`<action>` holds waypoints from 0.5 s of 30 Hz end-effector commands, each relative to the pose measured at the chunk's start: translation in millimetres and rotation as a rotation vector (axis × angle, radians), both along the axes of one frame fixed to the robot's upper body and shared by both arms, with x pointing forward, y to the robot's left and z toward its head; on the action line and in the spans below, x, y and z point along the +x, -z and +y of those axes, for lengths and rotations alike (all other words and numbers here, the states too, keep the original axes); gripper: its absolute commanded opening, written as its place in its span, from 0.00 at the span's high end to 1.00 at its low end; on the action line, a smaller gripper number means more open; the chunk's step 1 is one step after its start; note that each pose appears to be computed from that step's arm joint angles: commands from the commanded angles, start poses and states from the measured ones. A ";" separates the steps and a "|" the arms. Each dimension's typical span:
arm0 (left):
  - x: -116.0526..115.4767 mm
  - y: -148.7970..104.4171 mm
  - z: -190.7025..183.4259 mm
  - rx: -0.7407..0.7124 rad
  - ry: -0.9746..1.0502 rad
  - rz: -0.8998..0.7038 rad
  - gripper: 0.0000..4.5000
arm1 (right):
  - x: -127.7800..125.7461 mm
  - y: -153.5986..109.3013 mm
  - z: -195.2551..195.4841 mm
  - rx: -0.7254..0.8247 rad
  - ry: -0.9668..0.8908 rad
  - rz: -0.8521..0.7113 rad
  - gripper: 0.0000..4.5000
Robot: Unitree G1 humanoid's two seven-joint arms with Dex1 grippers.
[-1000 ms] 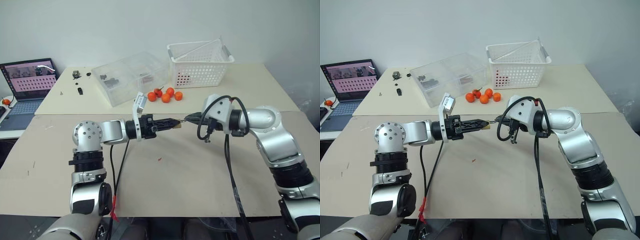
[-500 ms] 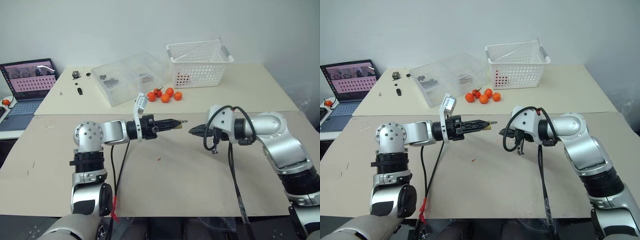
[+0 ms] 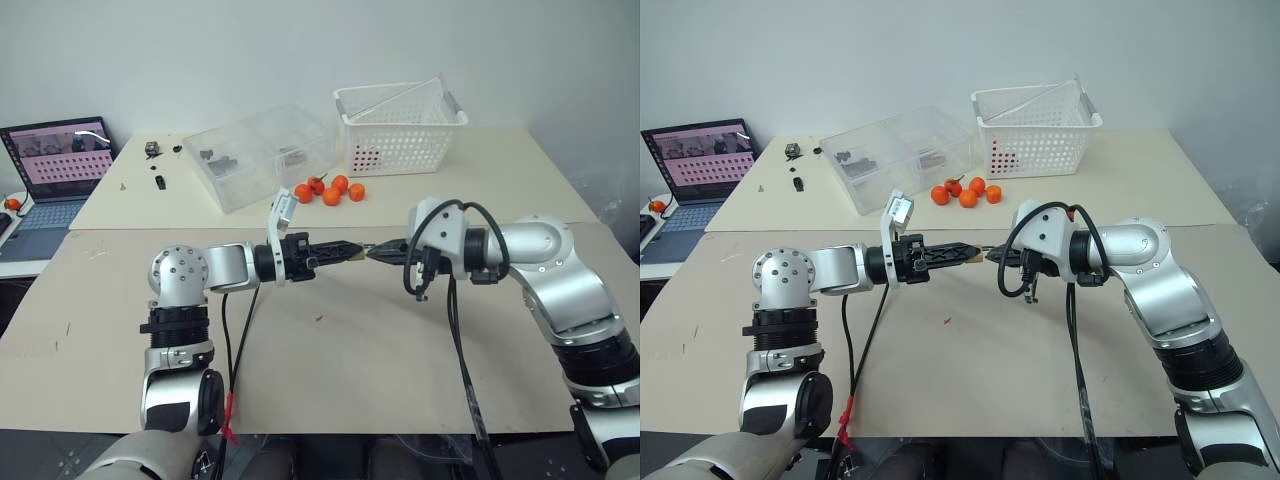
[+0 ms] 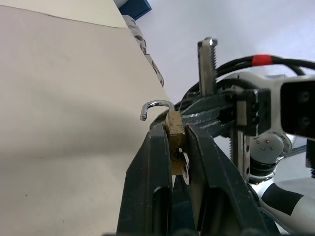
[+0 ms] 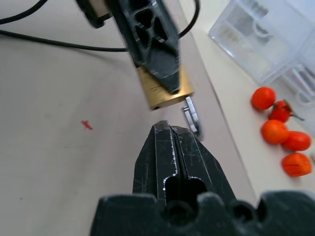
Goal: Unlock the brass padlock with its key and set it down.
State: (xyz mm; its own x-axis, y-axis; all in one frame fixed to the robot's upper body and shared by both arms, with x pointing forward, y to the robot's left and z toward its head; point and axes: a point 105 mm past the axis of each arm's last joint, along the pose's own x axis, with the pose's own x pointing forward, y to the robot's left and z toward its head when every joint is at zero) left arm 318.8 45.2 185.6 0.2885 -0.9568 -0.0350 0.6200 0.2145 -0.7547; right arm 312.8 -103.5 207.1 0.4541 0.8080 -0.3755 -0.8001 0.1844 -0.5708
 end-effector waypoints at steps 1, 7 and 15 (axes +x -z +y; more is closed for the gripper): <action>-1.5 -9.5 1.8 -0.016 -0.002 -0.048 1.00 | 10.2 -23.9 -0.6 0.041 0.023 -0.133 1.00; -2.0 -10.8 2.7 -0.021 -0.006 -0.051 1.00 | 18.3 -33.0 0.4 0.062 0.036 -0.206 1.00; -1.9 -9.5 5.9 -0.012 -0.009 -0.047 1.00 | 17.1 -30.4 -10.0 0.014 0.045 -0.174 1.00</action>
State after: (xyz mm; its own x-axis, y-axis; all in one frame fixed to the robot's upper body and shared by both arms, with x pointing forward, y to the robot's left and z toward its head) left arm 320.5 49.5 185.4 0.3118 -0.9495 -0.0356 0.6207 0.2320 -0.7490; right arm 332.9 -108.9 216.9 0.5309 0.7889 -0.3094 -0.7190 0.2261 -0.6572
